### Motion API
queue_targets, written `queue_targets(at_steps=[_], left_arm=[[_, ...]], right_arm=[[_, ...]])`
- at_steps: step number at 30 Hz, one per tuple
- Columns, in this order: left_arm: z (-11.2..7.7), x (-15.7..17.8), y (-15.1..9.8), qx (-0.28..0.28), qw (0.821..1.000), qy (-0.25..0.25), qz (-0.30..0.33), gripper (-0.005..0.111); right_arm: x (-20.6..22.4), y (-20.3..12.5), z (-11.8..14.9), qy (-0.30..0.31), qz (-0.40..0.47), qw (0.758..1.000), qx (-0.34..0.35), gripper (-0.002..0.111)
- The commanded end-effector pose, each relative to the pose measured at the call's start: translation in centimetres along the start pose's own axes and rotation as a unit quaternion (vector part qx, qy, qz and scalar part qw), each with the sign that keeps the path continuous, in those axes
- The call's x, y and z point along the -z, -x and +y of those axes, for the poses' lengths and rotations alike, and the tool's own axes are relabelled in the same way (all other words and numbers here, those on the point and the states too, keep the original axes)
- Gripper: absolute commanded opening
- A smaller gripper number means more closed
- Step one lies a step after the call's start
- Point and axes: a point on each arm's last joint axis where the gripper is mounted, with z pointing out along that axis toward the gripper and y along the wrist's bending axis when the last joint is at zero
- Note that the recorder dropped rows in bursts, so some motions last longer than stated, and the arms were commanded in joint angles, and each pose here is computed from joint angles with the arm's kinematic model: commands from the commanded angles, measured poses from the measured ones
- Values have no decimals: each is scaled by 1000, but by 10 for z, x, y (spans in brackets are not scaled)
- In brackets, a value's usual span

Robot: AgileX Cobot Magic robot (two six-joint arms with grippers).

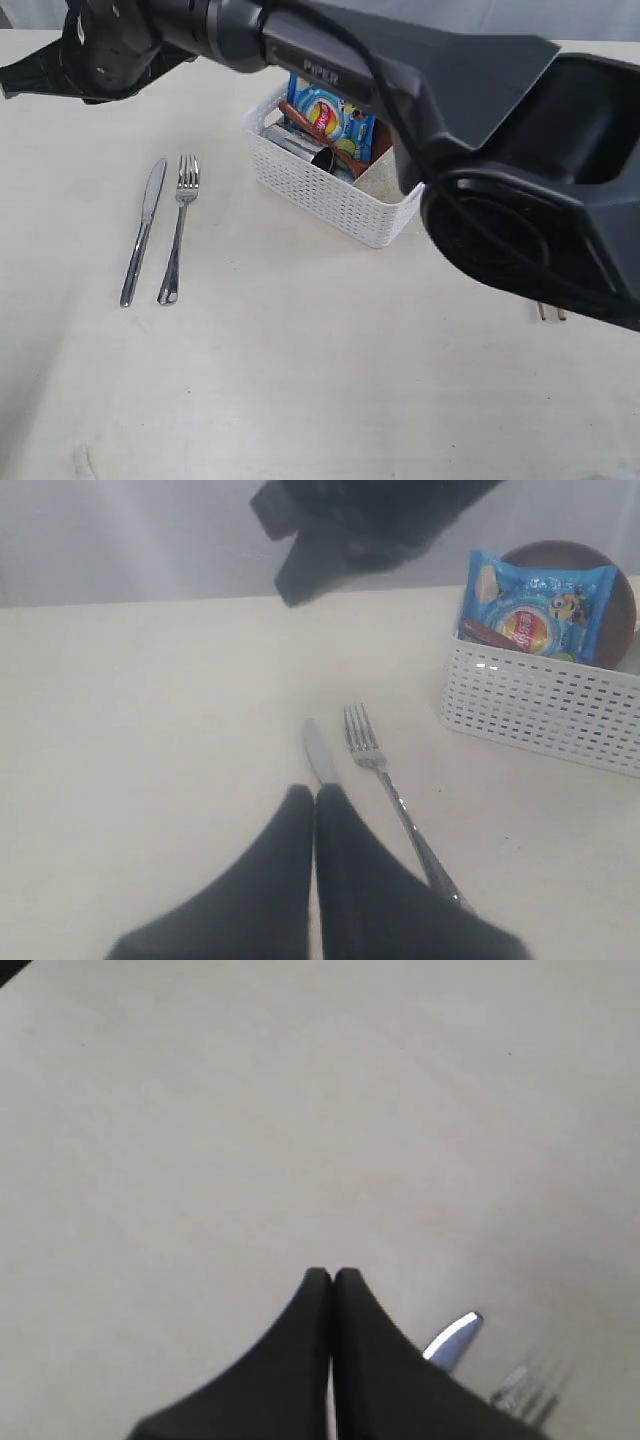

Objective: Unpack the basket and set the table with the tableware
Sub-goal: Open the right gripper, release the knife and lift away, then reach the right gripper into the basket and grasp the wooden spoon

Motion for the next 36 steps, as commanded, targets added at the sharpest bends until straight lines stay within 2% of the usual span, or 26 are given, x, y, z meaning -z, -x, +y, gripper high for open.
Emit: queue_targets(at_steps=[1,8,14,27,36], left_arm=[[0,0,-1,-1,1000,-2,-1,0],[0,0,-1,-1,1000,-2,-1,0],[0,0,-1,1,1000,-3,-1,0],[0,0,-1,1,1000,-3,-1,0],[0,0,-1,1,1000,-3,-1,0]], right_arm=[[41,6,-2,-34,54,996,69,0],[99,24,11,-32,29,989,144,0],[127,22,6,-43,76,978,189,0],[171,22,-1,-40,47,983,171,0],[178,-5,-29,-107,61,976,180,0]])
